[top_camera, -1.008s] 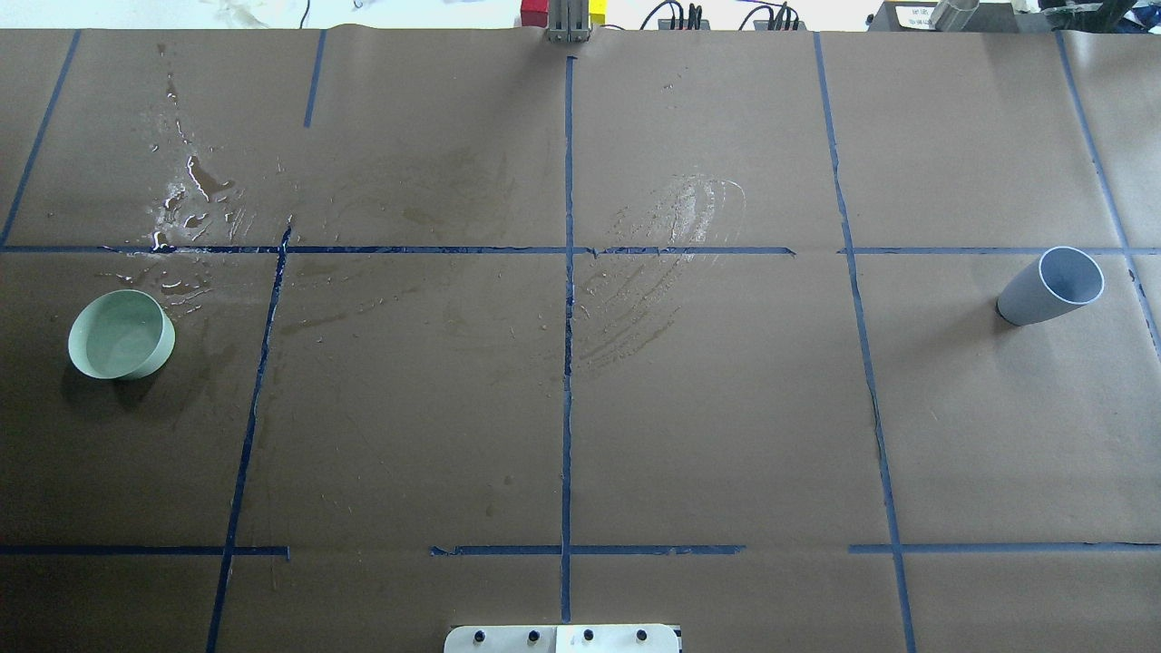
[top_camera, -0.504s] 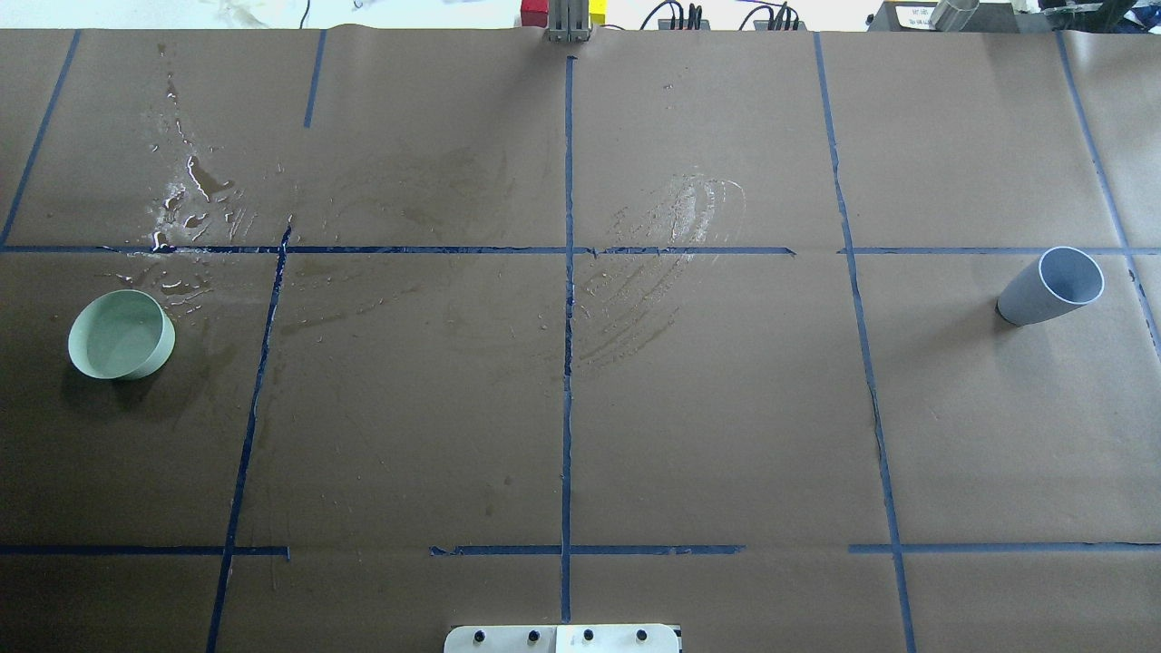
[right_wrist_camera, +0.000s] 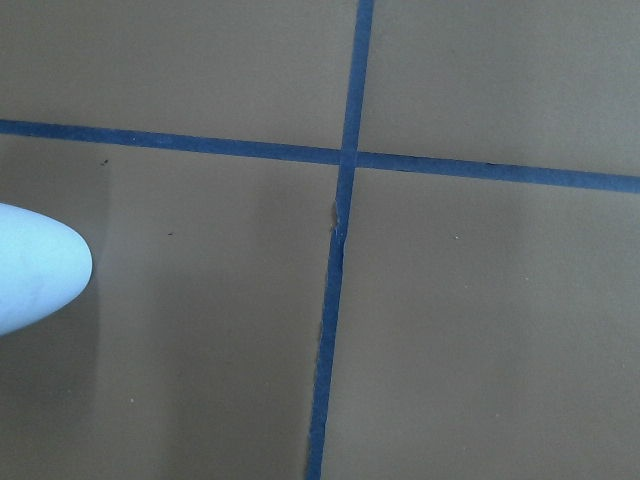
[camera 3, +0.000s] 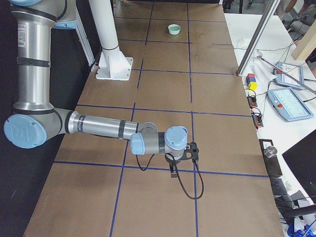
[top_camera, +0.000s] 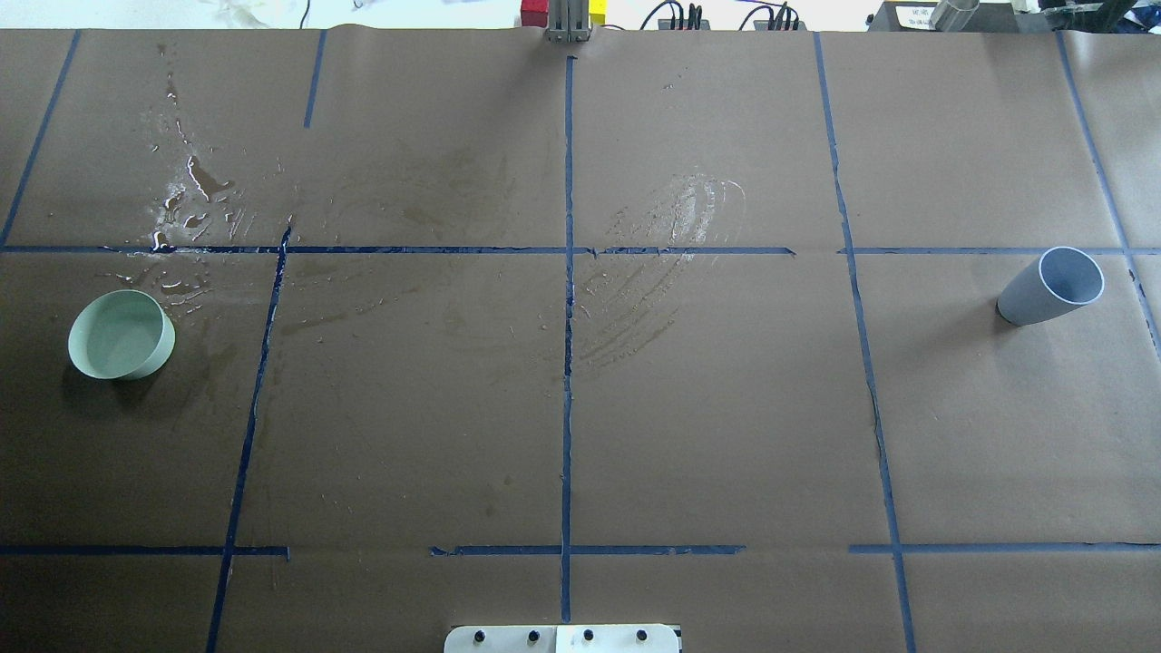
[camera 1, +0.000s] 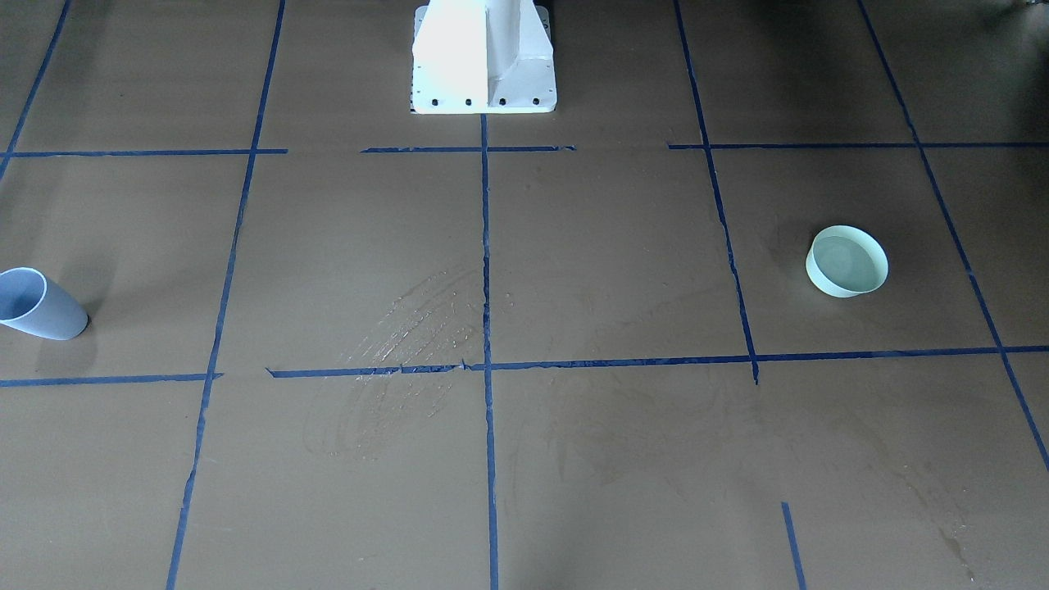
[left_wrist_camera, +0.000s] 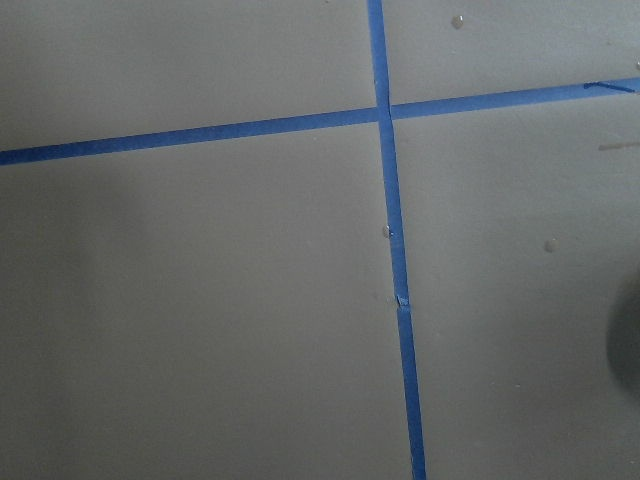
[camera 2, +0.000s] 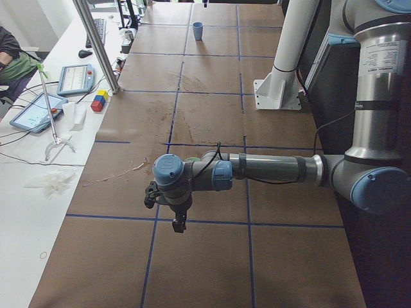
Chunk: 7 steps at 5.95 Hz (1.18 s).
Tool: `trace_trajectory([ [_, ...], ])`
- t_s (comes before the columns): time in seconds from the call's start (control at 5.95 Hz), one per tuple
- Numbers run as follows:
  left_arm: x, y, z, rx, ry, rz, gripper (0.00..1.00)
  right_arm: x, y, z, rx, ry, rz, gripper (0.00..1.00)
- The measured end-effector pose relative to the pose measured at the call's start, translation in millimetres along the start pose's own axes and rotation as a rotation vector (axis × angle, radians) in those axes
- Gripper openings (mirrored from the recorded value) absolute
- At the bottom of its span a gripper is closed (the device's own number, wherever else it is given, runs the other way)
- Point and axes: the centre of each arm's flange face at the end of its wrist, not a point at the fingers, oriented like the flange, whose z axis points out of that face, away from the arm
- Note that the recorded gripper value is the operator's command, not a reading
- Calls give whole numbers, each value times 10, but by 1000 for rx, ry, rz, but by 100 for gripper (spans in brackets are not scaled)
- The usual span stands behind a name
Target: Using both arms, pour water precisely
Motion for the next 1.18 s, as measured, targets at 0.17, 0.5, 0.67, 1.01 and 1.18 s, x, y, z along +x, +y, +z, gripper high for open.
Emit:
trace_trajectory([
  [0.17,0,1,1,0,0,0,100,53,31,-140,-12,10,-2,100],
  [0.5,1,2,-1,0,-2,2,100,143,64,-290,-29,86,-1,100],
  [0.67,4,1,-4,1,-1,4,100,158,65,-301,-31,100,-1,100],
  [1.01,10,-1,-7,2,2,5,100,162,65,-305,-32,103,2,100],
  [1.18,12,-1,-7,2,3,5,100,161,66,-306,-31,103,3,100],
])
